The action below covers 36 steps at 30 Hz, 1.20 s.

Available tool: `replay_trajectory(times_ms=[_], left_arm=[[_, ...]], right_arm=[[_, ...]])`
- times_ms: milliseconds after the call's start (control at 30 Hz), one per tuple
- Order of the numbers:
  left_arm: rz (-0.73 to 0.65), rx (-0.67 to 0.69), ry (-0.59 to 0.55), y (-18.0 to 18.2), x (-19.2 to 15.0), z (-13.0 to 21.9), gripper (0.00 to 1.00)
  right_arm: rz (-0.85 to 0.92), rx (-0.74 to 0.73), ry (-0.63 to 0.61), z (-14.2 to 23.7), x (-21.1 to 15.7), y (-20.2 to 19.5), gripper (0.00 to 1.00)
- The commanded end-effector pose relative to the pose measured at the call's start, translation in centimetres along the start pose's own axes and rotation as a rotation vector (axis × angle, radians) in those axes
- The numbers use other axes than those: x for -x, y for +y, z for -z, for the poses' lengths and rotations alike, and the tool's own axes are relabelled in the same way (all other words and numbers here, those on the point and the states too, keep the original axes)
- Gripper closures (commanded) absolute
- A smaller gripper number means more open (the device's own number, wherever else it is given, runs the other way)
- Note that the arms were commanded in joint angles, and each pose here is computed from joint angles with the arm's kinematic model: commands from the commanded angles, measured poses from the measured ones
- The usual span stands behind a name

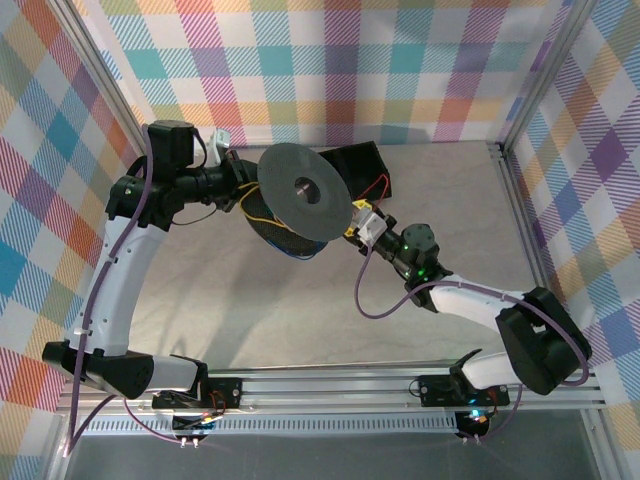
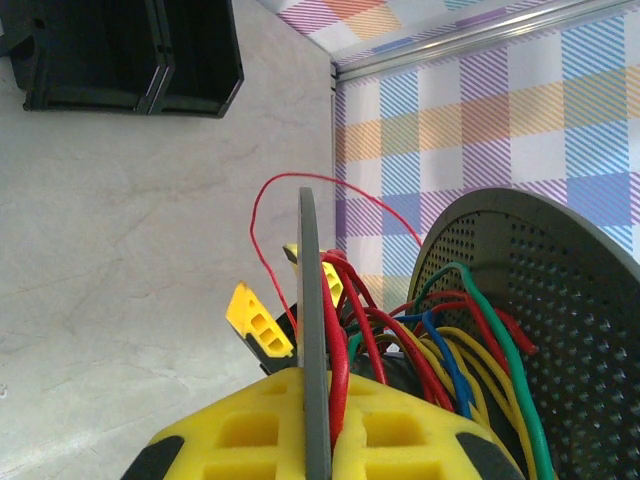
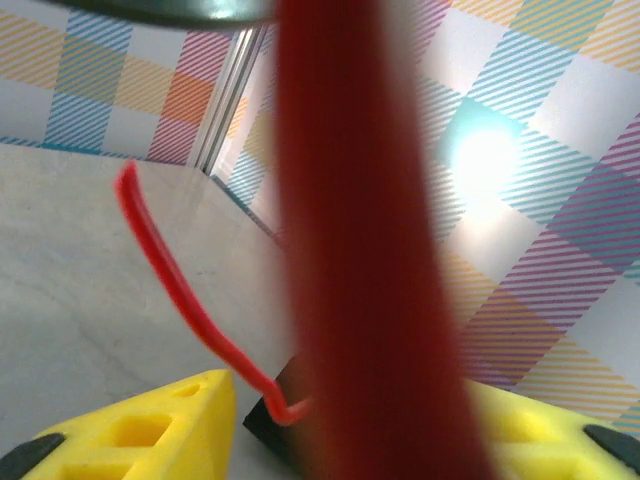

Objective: Wrap the cables

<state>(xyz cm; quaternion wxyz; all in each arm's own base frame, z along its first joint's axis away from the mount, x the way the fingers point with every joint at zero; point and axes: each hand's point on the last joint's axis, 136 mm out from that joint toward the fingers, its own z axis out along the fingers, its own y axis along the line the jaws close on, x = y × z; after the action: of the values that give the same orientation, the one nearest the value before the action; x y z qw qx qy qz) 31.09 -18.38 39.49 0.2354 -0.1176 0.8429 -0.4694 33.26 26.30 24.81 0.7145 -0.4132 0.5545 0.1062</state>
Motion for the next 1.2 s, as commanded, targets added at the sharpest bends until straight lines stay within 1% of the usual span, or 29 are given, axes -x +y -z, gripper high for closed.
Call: replay_trajectory(times_ms=[0, 67, 167, 300, 367, 467, 500, 533, 600, 633, 700, 833, 900, 1000, 1167], left_arm=[[-0.032, -0.13, -0.019, -3.2, 0.1, 1.5, 1.0], [-0.028, -0.13, -0.019, -3.1, 0.2, 1.4, 1.0], [-0.021, -0.13, -0.018, -3.1, 0.3, 1.2, 1.0], [-0.017, -0.13, -0.018, -3.0, 0.3, 1.1, 1.0], [-0.013, -0.129, -0.015, -2.9, 0.4, 0.9, 1.0], [-0.014, -0.128, -0.018, -2.9, 0.4, 0.9, 1.0], [-0.013, -0.125, -0.02, -2.8, 0.5, 0.9, 1.0], [-0.01, -0.117, -0.029, -2.7, 0.6, 0.9, 1.0], [-0.009, -0.089, -0.067, -2.2, 1.2, 1.0, 1.0], [-0.004, -0.069, -0.094, -1.9, 1.7, 1.1, 1.0], [0.01, -0.029, -0.179, -1.1, 3.3, 1.5, 1.0], [0.043, 0.074, -0.414, 0.5, 7.4, 3.3, 1.0], [0.062, 0.098, -0.516, 1.0, 9.4, 4.3, 1.0], [0.064, 0.153, -0.666, 1.7, 12.4, 5.7, 1.0], [0.07, 0.293, -0.913, 4.5, 16.6, 8.0, 1.0]], right_arm=[[0.033, -0.006, -0.075, -0.6, 2.2, -0.2, 0.51], [0.056, -0.004, -0.073, -0.8, 2.3, 0.2, 0.53], [0.067, -0.001, -0.053, -1.2, 1.9, 0.4, 0.61], [0.064, 0.006, -0.054, -1.3, 1.9, 0.4, 0.67], [0.064, 0.007, -0.053, -1.4, 1.9, 0.4, 0.68], [0.063, 0.006, -0.048, -1.6, 1.8, 0.4, 0.75], [0.06, 0.008, -0.044, -1.6, 1.7, 0.5, 0.8], [0.058, 0.013, -0.038, -1.6, 1.6, 0.5, 0.88], [0.045, 0.037, -0.022, -1.4, 1.4, 1.1, 1.0], [0.033, 0.042, -0.023, -1.3, 1.4, 1.3, 1.0], [-0.004, 0.096, -0.023, -0.8, 1.7, 2.7, 1.0], [-0.132, 0.354, 0.031, 0.9, 2.3, 8.2, 1.0], [-0.179, 0.482, 0.074, 2.3, 2.7, 11.0, 1.0], [-0.265, 0.643, 0.1, 4.6, 4.5, 13.8, 1.0], [-0.377, 0.875, 0.107, 8.8, 9.1, 16.9, 1.0]])
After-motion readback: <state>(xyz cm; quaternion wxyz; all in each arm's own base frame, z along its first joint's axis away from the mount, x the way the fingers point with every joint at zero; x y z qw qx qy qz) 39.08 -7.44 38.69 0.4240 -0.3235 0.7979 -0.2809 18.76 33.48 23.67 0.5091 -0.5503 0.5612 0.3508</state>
